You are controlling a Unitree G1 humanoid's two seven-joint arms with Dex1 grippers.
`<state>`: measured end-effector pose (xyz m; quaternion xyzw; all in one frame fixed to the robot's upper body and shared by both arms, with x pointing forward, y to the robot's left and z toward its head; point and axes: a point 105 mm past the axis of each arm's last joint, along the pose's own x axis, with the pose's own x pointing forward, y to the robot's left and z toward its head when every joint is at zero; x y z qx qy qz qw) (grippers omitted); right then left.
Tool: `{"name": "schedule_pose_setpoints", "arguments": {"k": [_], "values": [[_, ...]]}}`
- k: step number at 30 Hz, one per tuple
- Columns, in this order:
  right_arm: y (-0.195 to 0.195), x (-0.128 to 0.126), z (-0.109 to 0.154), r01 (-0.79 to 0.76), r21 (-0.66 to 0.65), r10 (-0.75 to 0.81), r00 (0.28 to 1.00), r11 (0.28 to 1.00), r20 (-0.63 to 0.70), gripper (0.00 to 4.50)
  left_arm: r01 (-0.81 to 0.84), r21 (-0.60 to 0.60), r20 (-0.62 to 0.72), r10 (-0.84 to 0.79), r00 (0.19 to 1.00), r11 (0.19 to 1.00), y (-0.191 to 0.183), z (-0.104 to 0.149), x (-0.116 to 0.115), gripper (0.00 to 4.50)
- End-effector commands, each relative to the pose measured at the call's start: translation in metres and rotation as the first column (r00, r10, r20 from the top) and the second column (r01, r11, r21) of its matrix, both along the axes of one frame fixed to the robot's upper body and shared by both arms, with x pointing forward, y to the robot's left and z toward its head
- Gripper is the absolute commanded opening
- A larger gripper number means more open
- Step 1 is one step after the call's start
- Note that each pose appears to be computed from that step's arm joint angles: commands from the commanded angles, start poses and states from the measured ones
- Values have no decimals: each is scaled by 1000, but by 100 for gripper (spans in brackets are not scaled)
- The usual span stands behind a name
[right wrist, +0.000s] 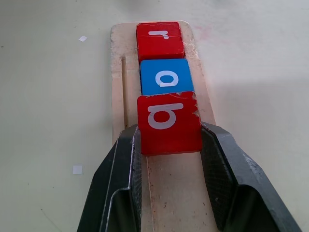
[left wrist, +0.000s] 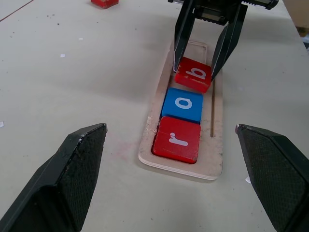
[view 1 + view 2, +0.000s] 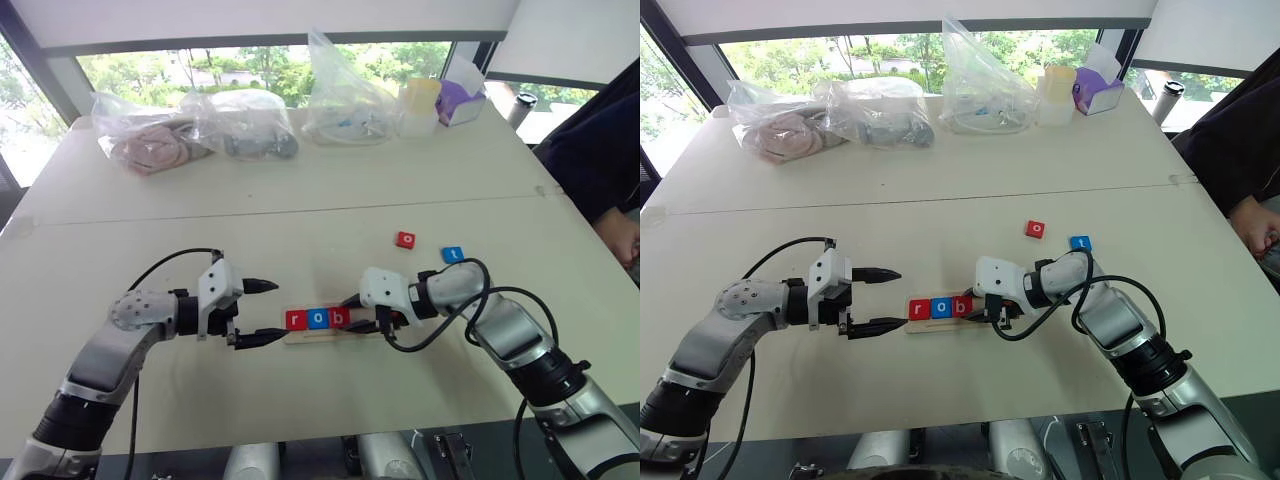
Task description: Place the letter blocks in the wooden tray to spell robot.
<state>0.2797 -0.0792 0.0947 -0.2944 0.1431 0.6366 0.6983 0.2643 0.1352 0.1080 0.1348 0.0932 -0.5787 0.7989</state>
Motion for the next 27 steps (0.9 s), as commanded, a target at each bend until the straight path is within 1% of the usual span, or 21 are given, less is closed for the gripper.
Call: {"name": "schedule_pose_setpoints", "arguments": {"k": [1,3,4,7,10,12,13,15,17,19,21,22,23,24,26,27], "values": [[5,2,9,-23,12,23,999,1000,35,308,6,-17,43,-5,999,1000,-2,10,0,450],[5,2,9,-24,13,23,999,1000,35,416,5,-18,44,-4,999,1000,-2,10,0,450],[5,2,10,-23,13,23,999,1000,36,445,4,-18,44,-3,999,1000,-2,10,0,450],[6,4,14,-16,27,14,999,1000,46,445,4,-18,44,-3,999,1000,-2,10,0,450],[7,9,25,3,63,-7,998,998,61,445,4,-18,43,-3,999,1000,-2,10,0,450],[3,16,38,41,98,-49,996,994,80,445,5,-18,44,-4,999,1000,-2,10,1,450],[1,21,45,71,129,-83,992,989,90,445,5,-19,44,-4,999,1000,-2,10,1,450],[-8,37,63,188,220,-214,972,957,101,445,4,-21,45,-4,999,1000,-2,11,1,450],[-23,57,75,341,288,-385,916,895,114,445,3,-23,46,-2,999,1000,-2,11,1,450],[-45,79,82,515,337,-578,808,788,118,445,2,-24,46,-1,999,1000,-2,11,1,450],[-63,93,86,646,378,-722,686,663,92,445,2,-26,45,-1,999,1000,-3,10,0,450],[-70,97,86,695,392,-773,631,603,72,445,2,-26,45,-1,999,1000,-3,10,0,450],[-80,101,85,757,405,-837,545,513,42,445,3,-27,45,-1,999,1000,-3,10,1,450],[-86,103,82,796,409,-875,484,446,12,445,3,-27,45,-2,999,1000,-4,10,1,450],[-91,104,78,844,417,-920,389,336,-45,445,5,-29,45,-3,999,1000,-5,9,2,450],[-93,104,75,860,415,-933,354,297,-64,445,6,-30,45,-4,999,1000,-5,9,3,450]]}}
